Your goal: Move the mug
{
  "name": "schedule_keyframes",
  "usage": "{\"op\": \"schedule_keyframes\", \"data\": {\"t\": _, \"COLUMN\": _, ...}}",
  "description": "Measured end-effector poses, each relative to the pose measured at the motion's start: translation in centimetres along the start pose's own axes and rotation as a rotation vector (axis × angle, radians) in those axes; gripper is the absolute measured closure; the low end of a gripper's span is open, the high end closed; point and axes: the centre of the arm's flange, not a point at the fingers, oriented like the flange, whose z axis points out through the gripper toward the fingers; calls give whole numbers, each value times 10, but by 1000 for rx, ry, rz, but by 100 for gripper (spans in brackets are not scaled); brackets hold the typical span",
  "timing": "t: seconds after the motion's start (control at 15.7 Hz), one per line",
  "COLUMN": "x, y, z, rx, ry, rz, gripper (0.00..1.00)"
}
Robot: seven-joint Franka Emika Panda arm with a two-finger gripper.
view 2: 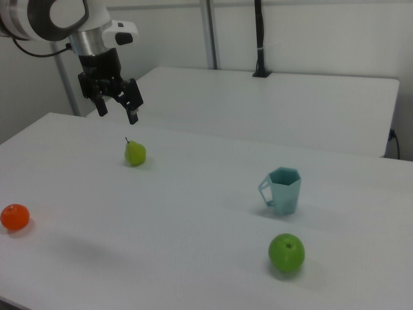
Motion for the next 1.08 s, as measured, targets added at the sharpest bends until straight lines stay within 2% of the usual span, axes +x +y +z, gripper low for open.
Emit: {"op": "schedule_keyframes", "data": {"t": 1.08, "x": 1, "y": 12, "z": 4, "rx": 6, "ry": -7, "rz": 24, "gripper": 0}}
